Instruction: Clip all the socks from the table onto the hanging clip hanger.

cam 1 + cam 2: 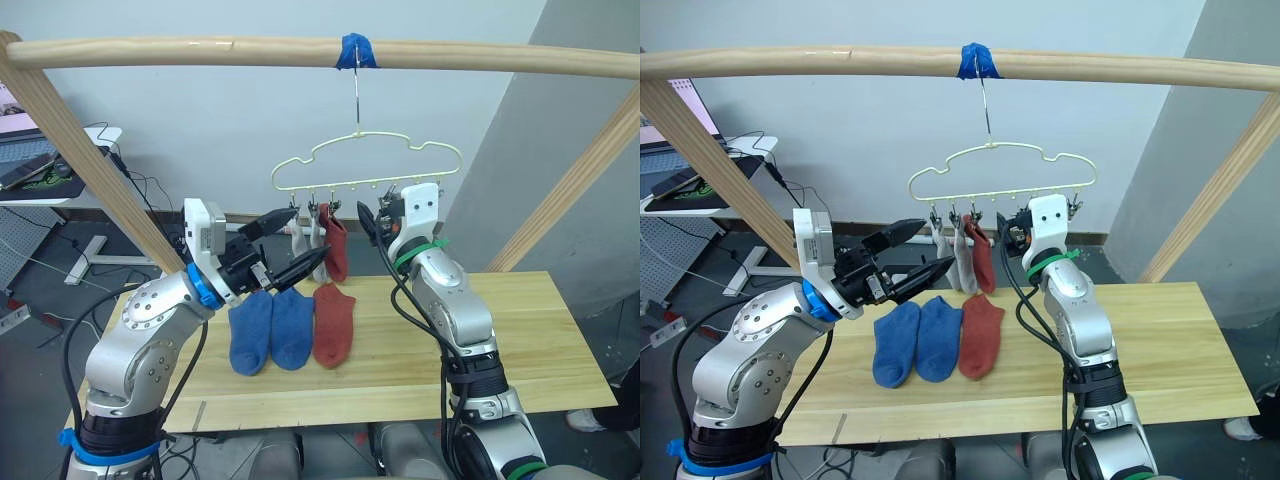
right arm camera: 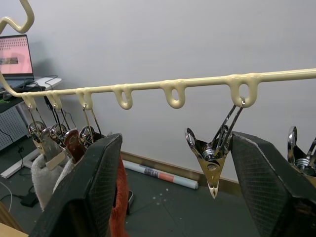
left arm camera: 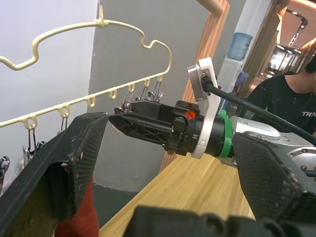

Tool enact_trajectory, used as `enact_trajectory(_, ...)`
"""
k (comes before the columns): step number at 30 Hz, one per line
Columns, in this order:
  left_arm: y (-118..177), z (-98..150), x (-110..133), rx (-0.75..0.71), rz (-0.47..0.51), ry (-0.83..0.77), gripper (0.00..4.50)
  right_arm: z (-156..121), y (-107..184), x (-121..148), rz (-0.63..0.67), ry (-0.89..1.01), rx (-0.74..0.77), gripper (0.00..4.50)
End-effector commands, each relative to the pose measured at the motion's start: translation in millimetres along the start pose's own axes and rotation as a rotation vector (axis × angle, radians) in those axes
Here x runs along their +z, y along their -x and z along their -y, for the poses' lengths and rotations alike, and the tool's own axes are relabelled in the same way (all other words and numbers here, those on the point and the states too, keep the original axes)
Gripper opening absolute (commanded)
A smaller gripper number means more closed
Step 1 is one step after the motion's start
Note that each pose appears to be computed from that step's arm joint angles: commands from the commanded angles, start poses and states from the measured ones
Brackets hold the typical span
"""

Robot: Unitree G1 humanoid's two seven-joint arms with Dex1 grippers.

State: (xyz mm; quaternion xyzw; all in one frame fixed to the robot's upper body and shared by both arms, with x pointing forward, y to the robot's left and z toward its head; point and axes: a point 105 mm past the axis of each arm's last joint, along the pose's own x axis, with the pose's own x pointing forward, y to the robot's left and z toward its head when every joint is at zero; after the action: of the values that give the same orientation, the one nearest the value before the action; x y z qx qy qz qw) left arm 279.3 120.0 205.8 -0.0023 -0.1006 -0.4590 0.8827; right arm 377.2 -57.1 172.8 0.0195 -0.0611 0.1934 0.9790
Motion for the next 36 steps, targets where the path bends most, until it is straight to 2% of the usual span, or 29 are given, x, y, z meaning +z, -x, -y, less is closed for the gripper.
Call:
enact_trajectory(1, 0, 5, 11, -0.012, 0.034, -0.040, 4.50, -2, -3, 20, 0.074, -0.001, 0.006, 3.53)
enact_trajectory(15, 0, 5, 9, -0.010, 0.027, -0.040, 4.50, 2, -4, 21, 0.078, -0.010, -0.014, 3.53)
enact_trajectory(18, -1, 5, 9, -0.010, 0.028, -0.042, 4.50, 3, -4, 21, 0.077, -0.020, -0.018, 2.97)
enact_trajectory(24, -2, 4, 9, -0.010, 0.025, -0.044, 4.50, 4, -5, 20, 0.076, -0.033, -0.026, 0.87)
enact_trajectory(27, -2, 4, 9, -0.008, 0.027, -0.043, 4.50, 5, -5, 20, 0.076, -0.037, -0.029, 0.19)
enact_trajectory(29, -3, 4, 9, -0.008, 0.027, -0.043, 4.50, 6, -5, 20, 0.076, -0.040, -0.031, 0.02)
enact_trajectory(36, 0, 4, 0, 0.004, -0.009, -0.035, 4.50, 12, -2, 18, 0.057, -0.036, -0.009, 0.02)
